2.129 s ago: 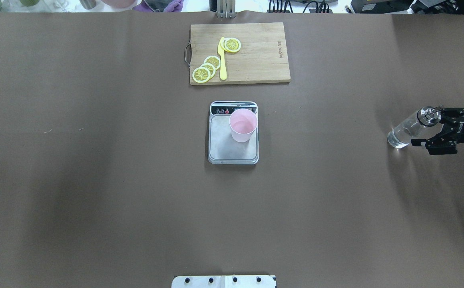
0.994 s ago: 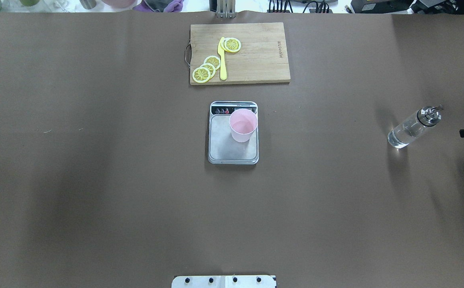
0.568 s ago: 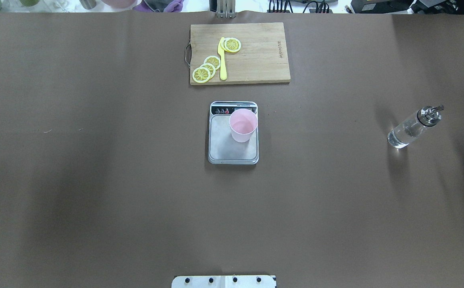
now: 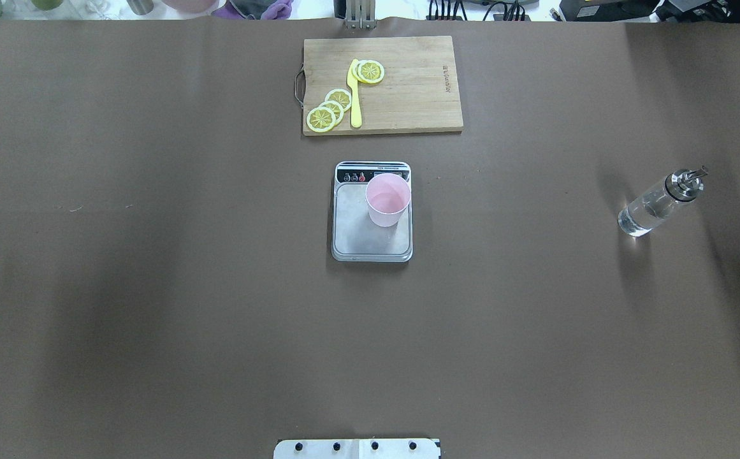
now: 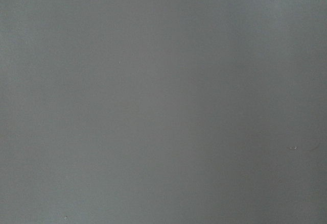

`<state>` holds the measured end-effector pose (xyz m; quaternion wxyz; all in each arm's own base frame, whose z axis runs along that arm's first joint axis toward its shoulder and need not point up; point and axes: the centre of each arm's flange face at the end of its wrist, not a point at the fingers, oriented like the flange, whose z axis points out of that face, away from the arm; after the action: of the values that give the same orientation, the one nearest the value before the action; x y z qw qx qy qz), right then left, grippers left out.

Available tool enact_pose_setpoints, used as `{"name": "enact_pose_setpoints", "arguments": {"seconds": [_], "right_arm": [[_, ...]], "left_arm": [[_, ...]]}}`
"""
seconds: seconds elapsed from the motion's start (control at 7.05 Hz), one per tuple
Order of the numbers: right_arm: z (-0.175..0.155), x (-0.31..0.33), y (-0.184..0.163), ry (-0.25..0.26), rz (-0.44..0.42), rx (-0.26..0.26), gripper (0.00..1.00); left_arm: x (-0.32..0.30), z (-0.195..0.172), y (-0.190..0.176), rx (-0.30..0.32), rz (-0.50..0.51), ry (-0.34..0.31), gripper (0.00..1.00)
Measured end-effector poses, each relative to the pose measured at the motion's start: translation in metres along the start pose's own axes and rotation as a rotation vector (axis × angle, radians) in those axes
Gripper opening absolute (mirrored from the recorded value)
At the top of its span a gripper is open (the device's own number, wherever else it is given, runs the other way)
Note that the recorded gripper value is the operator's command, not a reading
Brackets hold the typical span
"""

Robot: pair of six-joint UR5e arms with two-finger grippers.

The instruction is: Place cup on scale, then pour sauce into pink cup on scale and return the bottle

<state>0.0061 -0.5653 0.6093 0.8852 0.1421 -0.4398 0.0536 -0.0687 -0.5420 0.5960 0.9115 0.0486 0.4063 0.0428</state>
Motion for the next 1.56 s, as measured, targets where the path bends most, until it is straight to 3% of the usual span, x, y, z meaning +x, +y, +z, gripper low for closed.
{"name": "enact_pose_setpoints", "arguments": {"seconds": [0.43, 0.85, 1.56], "right_arm": [[0.001, 0.009, -0.006, 0.122, 0.124, -0.097, 1.0], [0.009, 0.051, 0.02, 0.218, 0.196, -0.182, 1.0], [0.003, 0.1, 0.084, 0.268, 0.119, -0.287, 1.0]], "left_arm": [[0.0, 0.0, 0.001, -0.002, -0.012, 0.002, 0.98], [0.0, 0.0, 0.001, -0.001, -0.014, -0.003, 0.98], [0.003, -0.004, -0.002, 0.006, -0.005, -0.009, 0.98]]}}
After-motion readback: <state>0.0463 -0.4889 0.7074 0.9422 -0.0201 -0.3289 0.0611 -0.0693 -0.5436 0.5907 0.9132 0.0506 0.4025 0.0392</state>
